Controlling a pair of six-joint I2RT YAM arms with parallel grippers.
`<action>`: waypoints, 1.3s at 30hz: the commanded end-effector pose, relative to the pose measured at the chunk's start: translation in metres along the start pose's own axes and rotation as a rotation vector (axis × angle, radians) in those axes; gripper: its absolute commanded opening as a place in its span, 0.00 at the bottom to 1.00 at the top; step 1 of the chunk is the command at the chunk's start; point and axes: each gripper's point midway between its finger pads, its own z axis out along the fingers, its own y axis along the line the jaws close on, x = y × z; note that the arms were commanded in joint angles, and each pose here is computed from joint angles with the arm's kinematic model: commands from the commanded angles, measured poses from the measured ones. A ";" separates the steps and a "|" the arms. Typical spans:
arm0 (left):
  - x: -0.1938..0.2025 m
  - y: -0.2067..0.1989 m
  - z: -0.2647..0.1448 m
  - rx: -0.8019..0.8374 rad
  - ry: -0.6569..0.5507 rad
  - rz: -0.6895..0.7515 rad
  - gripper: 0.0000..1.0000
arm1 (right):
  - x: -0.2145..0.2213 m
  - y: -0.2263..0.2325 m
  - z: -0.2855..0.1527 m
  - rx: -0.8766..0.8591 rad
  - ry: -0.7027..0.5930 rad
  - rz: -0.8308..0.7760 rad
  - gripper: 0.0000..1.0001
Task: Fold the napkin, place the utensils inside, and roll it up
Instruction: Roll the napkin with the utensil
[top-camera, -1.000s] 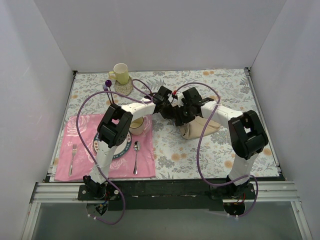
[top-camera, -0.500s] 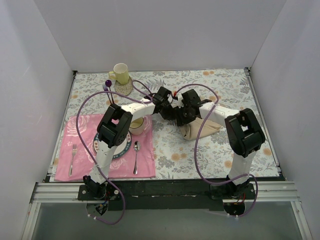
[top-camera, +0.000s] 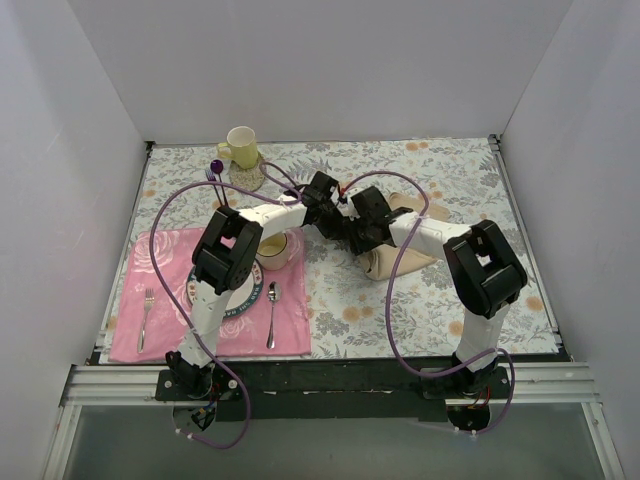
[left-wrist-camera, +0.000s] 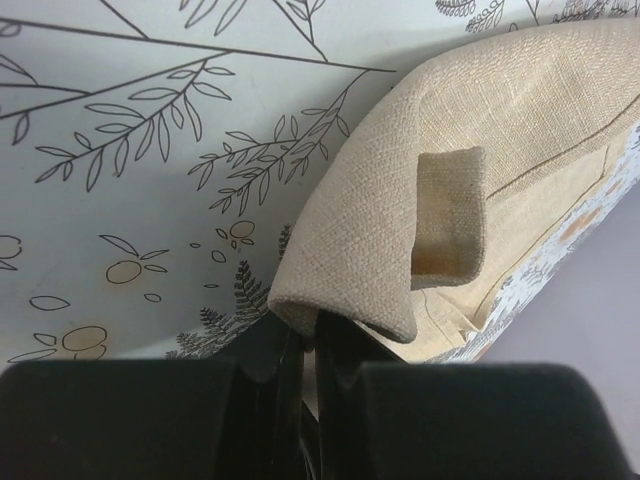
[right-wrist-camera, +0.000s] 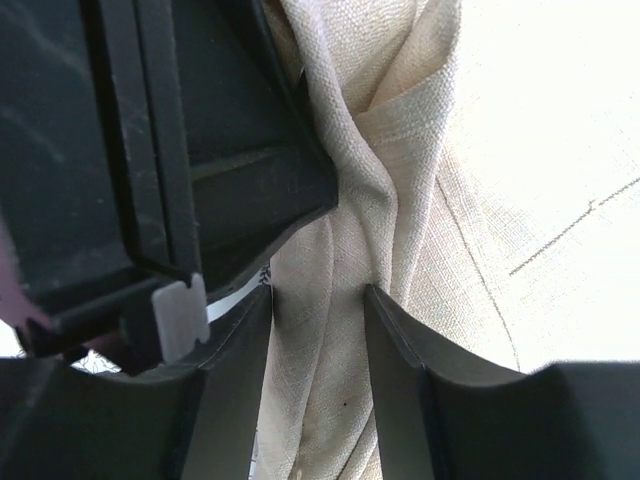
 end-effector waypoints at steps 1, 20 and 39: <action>0.009 -0.020 -0.035 0.028 0.031 0.008 0.00 | 0.050 -0.002 0.019 0.019 0.144 0.005 0.47; -0.035 -0.035 -0.083 0.014 -0.220 0.376 0.59 | 0.065 0.032 0.010 -0.565 0.051 0.419 0.01; 0.022 -0.020 -0.074 0.246 -0.093 0.297 0.26 | 0.082 0.003 0.012 -0.762 0.101 0.725 0.01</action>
